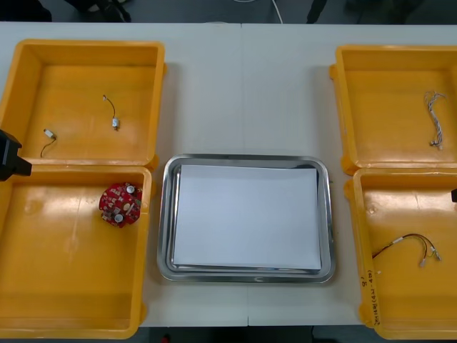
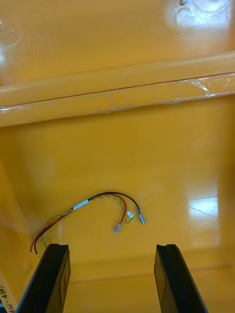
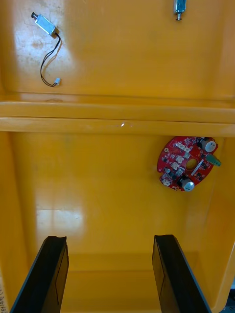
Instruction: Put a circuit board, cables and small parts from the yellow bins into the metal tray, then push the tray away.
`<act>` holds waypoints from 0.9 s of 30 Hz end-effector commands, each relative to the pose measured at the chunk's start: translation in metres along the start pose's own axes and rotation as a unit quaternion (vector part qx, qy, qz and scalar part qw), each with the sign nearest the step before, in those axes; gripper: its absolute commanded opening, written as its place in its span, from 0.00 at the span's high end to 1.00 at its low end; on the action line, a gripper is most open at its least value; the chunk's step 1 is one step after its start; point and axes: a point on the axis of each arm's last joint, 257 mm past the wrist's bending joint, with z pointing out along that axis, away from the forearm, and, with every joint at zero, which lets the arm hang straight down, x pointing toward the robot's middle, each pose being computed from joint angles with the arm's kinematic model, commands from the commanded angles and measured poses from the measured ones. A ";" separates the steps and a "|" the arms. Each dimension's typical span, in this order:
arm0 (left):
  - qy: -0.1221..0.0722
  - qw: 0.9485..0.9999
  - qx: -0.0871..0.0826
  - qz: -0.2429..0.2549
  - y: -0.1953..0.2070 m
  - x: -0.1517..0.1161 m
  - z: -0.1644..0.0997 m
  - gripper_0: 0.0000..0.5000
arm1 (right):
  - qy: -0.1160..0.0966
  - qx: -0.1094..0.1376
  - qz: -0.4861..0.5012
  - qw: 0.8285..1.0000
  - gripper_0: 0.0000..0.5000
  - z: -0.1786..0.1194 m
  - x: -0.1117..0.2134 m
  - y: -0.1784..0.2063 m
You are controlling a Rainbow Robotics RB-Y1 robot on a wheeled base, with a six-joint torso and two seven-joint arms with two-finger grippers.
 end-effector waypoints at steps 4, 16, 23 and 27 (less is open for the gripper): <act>-0.012 0.998 -0.029 0.053 0.017 -0.004 -0.013 0.00 | -0.011 0.027 -0.006 1.000 0.00 -0.014 -0.006 -0.021; -0.012 0.998 -0.029 0.053 0.017 -0.004 -0.013 0.00 | -0.011 0.027 -0.006 1.000 0.00 -0.014 -0.006 -0.021; -0.012 0.998 -0.029 0.053 0.017 -0.004 -0.013 0.00 | -0.011 0.027 -0.006 1.000 0.00 -0.014 -0.006 -0.021; -0.012 0.998 -0.029 0.053 0.017 -0.004 -0.013 0.00 | -0.011 0.027 -0.006 1.000 0.00 -0.014 -0.006 -0.021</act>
